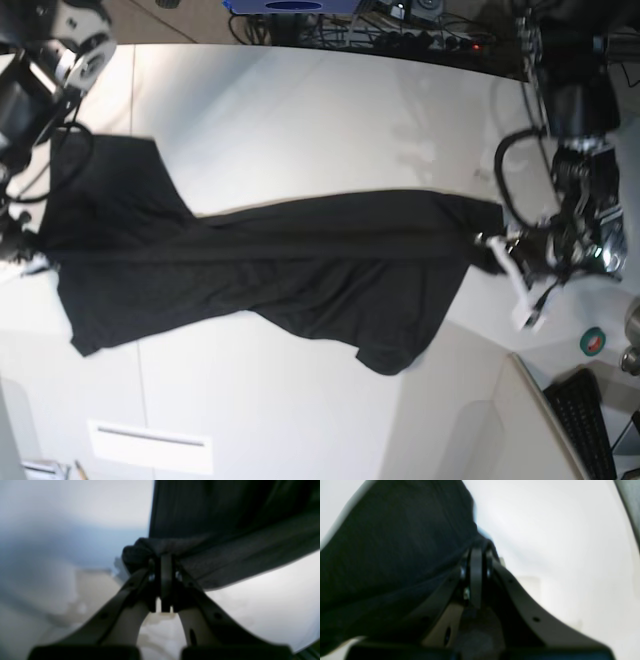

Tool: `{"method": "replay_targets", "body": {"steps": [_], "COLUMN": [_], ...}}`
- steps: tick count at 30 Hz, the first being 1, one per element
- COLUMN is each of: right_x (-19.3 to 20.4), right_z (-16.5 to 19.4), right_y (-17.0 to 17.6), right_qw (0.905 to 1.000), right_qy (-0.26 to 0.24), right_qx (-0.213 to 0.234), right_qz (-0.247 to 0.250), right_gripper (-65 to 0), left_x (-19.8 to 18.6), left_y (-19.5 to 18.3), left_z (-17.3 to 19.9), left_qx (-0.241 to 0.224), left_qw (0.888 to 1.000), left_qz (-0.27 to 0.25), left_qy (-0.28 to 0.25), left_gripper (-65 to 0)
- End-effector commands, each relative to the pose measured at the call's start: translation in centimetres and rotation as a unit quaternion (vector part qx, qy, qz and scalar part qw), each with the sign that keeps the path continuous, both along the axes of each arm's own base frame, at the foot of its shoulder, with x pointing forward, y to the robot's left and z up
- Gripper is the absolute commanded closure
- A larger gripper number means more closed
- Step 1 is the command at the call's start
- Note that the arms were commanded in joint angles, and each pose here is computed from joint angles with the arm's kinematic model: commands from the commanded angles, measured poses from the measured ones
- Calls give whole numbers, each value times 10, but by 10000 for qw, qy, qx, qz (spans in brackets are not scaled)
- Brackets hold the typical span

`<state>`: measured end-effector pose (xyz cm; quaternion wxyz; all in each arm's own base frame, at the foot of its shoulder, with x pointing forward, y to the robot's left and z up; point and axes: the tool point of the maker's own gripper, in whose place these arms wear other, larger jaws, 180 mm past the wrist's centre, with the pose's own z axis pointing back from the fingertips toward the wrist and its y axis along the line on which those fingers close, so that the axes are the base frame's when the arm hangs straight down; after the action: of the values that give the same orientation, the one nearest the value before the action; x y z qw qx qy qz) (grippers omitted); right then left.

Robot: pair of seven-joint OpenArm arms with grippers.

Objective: Layout the t-shirt on the table in an organized manner, then fold the t-shirt properly
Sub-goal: 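Lift the shirt edge with both grippers and shake it out, then lower the shirt flat onto the table with both grippers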

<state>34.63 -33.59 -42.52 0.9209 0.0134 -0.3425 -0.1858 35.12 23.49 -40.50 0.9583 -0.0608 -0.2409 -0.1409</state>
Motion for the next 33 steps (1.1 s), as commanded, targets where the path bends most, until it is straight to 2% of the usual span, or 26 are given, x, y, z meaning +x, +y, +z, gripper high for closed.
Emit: {"method": "replay_targets", "body": {"steps": [1, 5, 7, 10, 13, 17, 19, 21, 22, 23, 25, 26, 28, 29, 30, 33], "right_x": [30, 90, 117, 152, 164, 148, 131, 114, 107, 100, 89, 84, 71, 65, 58, 35], "right_z": [40, 97, 139, 220, 306, 399, 432, 447, 448, 441, 415, 396, 351, 327, 300, 218], "right_y": [-27, -54, -68, -81, -98, -110, -109, -103, -99, -95, -83, -76, -64, -57, -54, -49], "right_qw": [9983, 9952, 9907, 9756, 9531, 9126, 8893, 8698, 8644, 8636, 8667, 8705, 8837, 8920, 9034, 9385], "right_qy": [-510, -953, -1274, -1888, -2457, -3193, -3478, -3602, -3586, -3469, -3149, -2968, -2668, -2545, -2378, -1789], "right_qx": [-252, -209, -476, -1103, -1752, -2550, -2970, -3371, -3522, -3654, -3850, -3895, -3792, -3672, -3500, -2886], "right_qz": [-139, -125, -14, 213, 249, 115, 65, 86, 125, 176, 370, 491, 641, 691, 693, 616], "right_gripper": [0, 0, 0, 0, 0, 0, 0, 0, 0, 0, 0, 0, 0, 0, 0, 0], "left_x": [31, 106, 147, 205, 237, 244, 234, 221, 213, 204, 185, 175, 155, 145, 135, 103], "left_y": [-9, -36, -54, -87, -110, -119, -115, -107, -104, -98, -85, -82, -78, -77, -77, -69], "left_z": [23, 72, 112, 193, 280, 373, 411, 424, 426, 428, 405, 392, 356, 335, 305, 217], "left_qx": [27, 398, 528, 677, 846, 993, 1103, 1248, 1326, 1428, 1728, 1856, 2170, 2329, 2438, 2592], "left_qw": [9994, 9961, 9915, 9758, 9541, 9224, 8997, 8855, 8822, 8790, 8822, 8822, 8844, 8858, 8921, 9163], "left_qz": [-118, -375, -492, -710, -822, -771, -668, -545, -483, -399, -275, -263, -369, -480, -627, -933], "left_qy": [-336, -696, -1086, -1956, -2753, -3652, -4170, -4442, -4492, -4532, -4372, -4320, -4116, -3984, -3751, -2906], "left_gripper": [0, 0, 0, 0, 0, 0, 0, 0, 0, 0, 0, 0, 0, 0, 0, 0]}}
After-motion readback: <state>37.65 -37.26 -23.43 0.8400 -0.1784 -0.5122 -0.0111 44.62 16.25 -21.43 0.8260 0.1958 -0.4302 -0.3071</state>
